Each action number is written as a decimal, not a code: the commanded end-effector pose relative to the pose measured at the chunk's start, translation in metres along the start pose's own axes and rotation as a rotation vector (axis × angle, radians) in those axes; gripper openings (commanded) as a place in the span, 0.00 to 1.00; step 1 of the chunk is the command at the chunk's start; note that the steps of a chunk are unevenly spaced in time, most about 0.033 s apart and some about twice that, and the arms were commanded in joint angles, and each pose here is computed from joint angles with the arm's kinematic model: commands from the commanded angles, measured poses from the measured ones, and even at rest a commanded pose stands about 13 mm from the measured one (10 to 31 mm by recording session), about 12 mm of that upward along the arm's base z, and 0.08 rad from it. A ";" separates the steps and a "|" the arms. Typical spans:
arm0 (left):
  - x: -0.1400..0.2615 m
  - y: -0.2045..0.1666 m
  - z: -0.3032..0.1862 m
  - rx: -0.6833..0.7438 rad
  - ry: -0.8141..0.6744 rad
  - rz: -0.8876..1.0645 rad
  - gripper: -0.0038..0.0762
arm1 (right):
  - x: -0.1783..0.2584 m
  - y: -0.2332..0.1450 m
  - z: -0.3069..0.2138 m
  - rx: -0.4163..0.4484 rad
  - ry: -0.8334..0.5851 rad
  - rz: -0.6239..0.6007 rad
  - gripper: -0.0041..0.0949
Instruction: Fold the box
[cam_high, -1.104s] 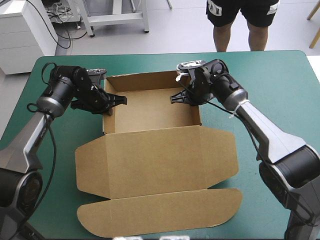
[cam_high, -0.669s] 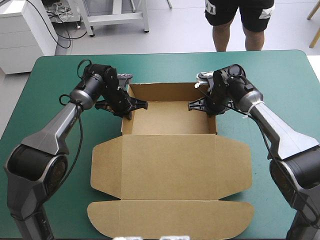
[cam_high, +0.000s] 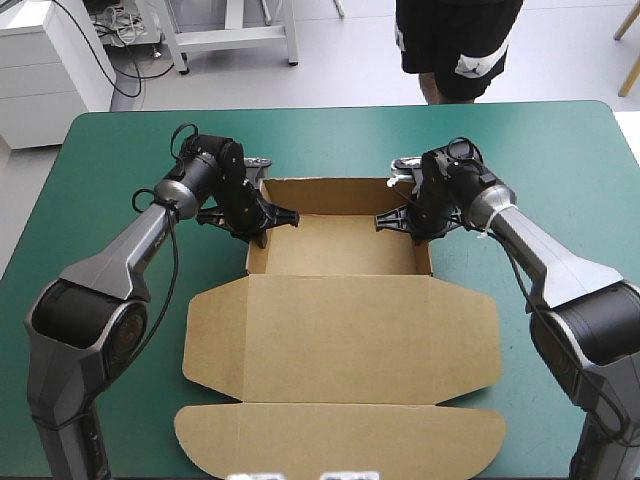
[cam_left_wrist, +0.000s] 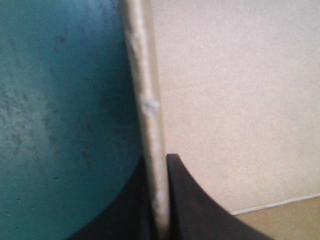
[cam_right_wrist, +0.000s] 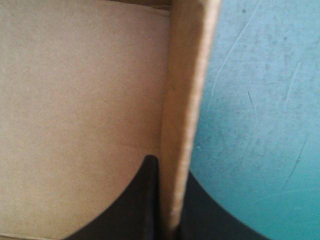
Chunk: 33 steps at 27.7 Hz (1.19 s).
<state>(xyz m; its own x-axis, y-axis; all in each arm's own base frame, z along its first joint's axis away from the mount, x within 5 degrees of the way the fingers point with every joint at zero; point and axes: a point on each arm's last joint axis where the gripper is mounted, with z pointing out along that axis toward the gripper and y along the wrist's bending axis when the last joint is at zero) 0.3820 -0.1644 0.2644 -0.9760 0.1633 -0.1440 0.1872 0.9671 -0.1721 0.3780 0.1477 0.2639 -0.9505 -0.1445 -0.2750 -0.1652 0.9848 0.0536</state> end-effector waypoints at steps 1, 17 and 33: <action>0.000 -0.013 -0.024 0.060 -0.074 0.037 0.04 | -0.004 0.007 -0.017 -0.042 -0.071 -0.038 0.03; -0.002 -0.016 -0.027 0.098 -0.095 0.029 0.84 | -0.021 -0.001 -0.055 0.064 -0.145 -0.083 0.54; -0.015 -0.030 -0.136 0.109 -0.424 0.103 0.84 | -0.017 -0.009 -0.144 0.092 -0.390 -0.087 0.54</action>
<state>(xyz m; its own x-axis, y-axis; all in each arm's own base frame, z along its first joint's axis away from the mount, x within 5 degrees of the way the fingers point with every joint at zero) 0.3991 -0.1773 0.3444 -0.8896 0.1558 -0.4294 0.2750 0.9333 -0.2310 0.3776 0.1398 0.3568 -0.8465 -0.2057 -0.4910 -0.2070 0.9769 -0.0523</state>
